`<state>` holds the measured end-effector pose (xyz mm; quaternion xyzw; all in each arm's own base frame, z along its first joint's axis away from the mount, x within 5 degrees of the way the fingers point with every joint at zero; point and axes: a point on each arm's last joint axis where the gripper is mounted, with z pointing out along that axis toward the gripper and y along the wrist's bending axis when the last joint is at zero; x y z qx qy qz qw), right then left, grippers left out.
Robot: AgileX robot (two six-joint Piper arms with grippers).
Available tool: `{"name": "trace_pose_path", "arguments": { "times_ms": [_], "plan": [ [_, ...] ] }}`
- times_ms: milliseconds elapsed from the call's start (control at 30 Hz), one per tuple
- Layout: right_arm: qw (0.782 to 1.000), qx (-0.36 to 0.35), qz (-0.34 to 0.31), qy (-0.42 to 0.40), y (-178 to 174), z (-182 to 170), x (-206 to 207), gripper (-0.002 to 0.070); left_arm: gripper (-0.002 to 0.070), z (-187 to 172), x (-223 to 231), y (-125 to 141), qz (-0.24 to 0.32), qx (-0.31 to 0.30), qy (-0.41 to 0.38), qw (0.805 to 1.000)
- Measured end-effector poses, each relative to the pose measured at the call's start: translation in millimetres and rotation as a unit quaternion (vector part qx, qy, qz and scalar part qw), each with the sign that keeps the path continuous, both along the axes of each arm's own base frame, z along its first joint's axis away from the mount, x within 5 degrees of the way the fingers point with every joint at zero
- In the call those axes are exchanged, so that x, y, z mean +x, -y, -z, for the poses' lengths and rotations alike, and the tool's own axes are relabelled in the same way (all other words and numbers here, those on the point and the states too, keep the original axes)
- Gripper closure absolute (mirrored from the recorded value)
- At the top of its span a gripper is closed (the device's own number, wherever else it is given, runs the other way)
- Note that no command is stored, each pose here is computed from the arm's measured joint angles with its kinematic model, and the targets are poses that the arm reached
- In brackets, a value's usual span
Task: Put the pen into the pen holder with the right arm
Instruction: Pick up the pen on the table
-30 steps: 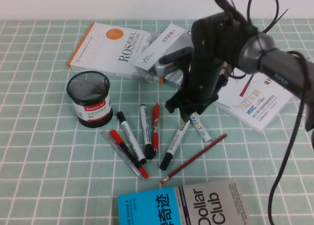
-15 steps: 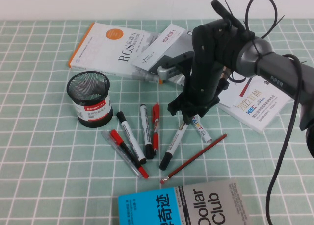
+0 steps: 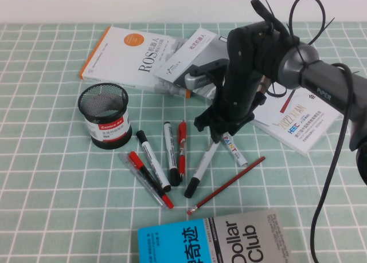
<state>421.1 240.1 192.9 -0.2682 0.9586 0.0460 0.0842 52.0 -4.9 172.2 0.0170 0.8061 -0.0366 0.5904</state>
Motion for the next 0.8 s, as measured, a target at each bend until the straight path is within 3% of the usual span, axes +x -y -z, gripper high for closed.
{"name": "trace_pose_path", "arguments": {
  "times_ms": [233, 633, 733, 800],
  "plan": [
    [0.999, 0.032, 0.007, 0.015, -5, 1, 4, 0.0376, 0.0681, 0, 0, 0, 0.000, 0.000, 0.000, 1.000],
    [1.000, 0.009, 0.007, 0.010, 0, 11, 9, 0.0389, 0.0681, 0, 0, 0, 0.000, 0.000, 0.000, 1.000],
    [1.000, 0.001, 0.001, 0.006, 1, 11, 8, 0.0475, 0.0681, 0, 0, 0, 0.000, 0.000, 0.000, 1.000],
    [1.000, -0.005, -0.002, 0.005, 3, 11, 8, 0.0568, 0.0681, 0, 0, 0, 0.000, 0.000, 0.000, 1.000]
  ]
}}
